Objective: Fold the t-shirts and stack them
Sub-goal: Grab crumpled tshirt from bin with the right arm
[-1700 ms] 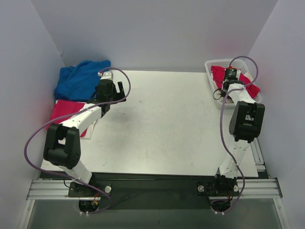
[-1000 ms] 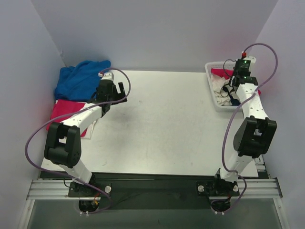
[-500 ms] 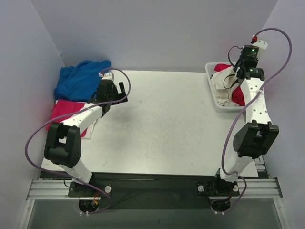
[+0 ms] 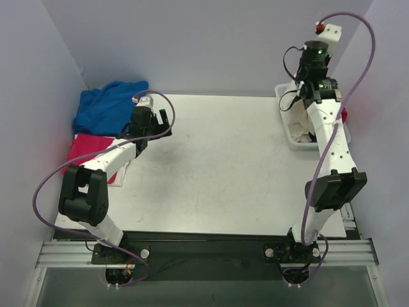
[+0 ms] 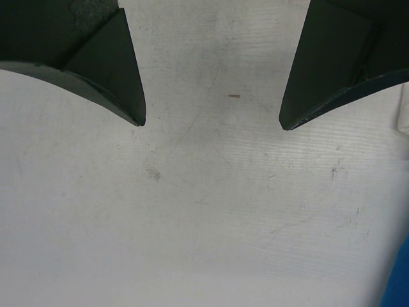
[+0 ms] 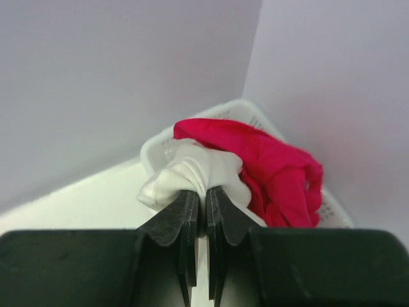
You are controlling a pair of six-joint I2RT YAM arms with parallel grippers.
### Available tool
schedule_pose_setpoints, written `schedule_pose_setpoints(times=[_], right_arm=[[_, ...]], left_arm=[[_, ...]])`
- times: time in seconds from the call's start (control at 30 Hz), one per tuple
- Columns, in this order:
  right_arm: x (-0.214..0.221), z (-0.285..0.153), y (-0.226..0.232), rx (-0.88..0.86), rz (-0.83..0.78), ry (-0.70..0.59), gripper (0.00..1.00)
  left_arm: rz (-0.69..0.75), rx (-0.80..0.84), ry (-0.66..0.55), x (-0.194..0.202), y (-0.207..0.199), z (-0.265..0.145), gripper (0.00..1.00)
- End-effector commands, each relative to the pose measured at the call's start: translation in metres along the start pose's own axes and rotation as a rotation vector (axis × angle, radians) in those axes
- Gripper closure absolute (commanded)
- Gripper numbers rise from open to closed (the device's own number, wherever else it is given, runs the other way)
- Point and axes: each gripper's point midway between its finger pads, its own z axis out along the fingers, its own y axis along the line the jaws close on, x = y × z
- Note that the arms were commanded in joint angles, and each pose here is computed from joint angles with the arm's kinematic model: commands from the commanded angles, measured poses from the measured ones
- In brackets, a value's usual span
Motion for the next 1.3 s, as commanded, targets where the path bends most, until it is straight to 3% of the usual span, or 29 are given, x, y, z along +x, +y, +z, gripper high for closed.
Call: schedule_pose_setpoints(times=[0.0,0.13,0.47,0.93,1.27], right_arm=[[-0.085,-0.024,-0.041,0.120,0.075,-0.202,1.00],[-0.114,-0.037,-0.049,0.137,0.112,-0.277,1.00],[-0.178,-0.098,-0.025,-0.095,0.202,-0.446,1.00],[-0.247,-0.289,0.020,-0.643,0.244,-0.729,1.00],[-0.260,-0.339,0.001,-0.751,0.322,-0.824,1.00]], left_arm=[[-0.025,0.065,-0.097,-0.033,-0.016,-0.014,0.03],[-0.026,0.071,-0.096,-0.032,-0.017,-0.015,0.03],[-0.035,0.076,-0.107,-0.035,-0.018,-0.020,0.03],[-0.064,0.095,-0.116,-0.032,-0.019,-0.026,0.03],[-0.082,0.098,-0.130,-0.029,-0.017,-0.038,0.03]])
